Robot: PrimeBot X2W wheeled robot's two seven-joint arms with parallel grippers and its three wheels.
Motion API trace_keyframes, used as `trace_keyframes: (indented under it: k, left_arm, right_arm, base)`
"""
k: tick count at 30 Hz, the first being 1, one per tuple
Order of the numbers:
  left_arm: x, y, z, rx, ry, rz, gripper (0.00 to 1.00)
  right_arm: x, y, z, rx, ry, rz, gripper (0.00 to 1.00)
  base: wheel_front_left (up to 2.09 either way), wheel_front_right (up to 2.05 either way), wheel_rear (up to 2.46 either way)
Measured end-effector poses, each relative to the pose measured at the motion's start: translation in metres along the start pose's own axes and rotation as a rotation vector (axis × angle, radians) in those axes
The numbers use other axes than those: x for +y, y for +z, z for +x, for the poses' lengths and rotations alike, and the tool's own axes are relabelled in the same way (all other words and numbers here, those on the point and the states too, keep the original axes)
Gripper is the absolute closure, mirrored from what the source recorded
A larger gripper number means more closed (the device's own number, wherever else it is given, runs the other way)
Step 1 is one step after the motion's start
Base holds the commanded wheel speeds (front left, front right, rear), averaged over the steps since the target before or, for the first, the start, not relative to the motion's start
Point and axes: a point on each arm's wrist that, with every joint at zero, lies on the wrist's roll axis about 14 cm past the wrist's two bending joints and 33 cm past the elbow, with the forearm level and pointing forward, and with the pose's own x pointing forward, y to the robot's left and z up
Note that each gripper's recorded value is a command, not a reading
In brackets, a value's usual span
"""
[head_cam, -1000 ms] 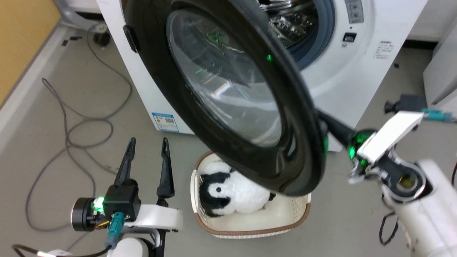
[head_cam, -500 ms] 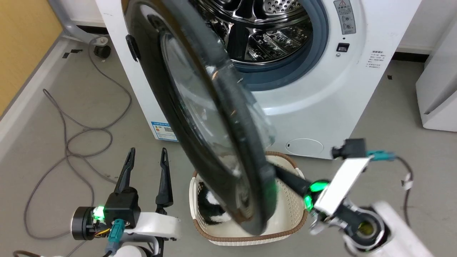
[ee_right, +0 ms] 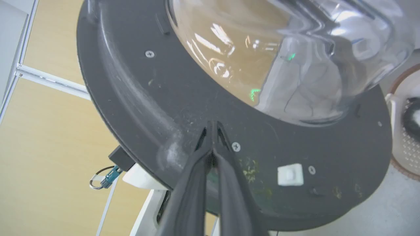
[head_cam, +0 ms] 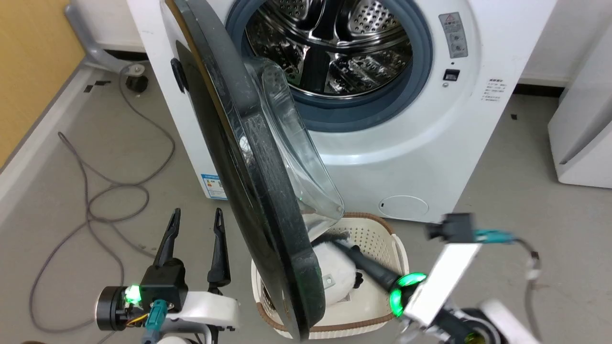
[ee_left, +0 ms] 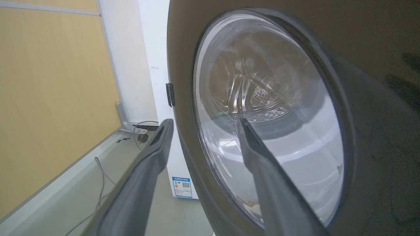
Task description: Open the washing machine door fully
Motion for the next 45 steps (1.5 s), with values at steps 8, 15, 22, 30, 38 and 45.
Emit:
trace_keyframes:
  k: [8,15,22,30,38,45]
  left_arm:
    - [-0.003,0.000,-0.004,0.001,-0.009,-0.006,0.00]
    - [-0.006,0.001,-0.005,-0.002,-0.020,-0.008,0.00]
    - [-0.010,0.000,-0.002,-0.002,-0.034,-0.005,0.00]
    - [-0.014,-0.001,0.001,-0.003,-0.045,-0.008,0.00]
    - [-0.014,0.000,0.000,-0.005,-0.045,-0.008,0.00]
    - [-0.012,0.001,-0.001,-0.007,-0.041,-0.007,0.00]
  right_arm:
    - [0.009,0.097,-0.045,-0.471,-0.041,-0.233,1.00]
    - [0.015,0.155,-0.100,-0.807,-0.107,-0.453,1.00]
    - [0.039,0.185,-0.152,-0.928,-0.325,-1.050,1.00]
    - [0.030,0.155,-0.158,-0.894,-0.469,-1.223,1.00]
    - [-0.023,0.131,-0.170,-0.773,-0.633,-1.177,1.00]
    - [-0.058,0.121,-0.185,-0.722,-0.741,-1.113,0.00]
  base:
    - [0.00,0.00,0.00]
    - [0.00,0.00,0.00]
    - [0.00,0.00,0.00]
    - [0.00,0.00,0.00]
    - [0.00,0.00,0.00]
    - [0.00,0.00,0.00]
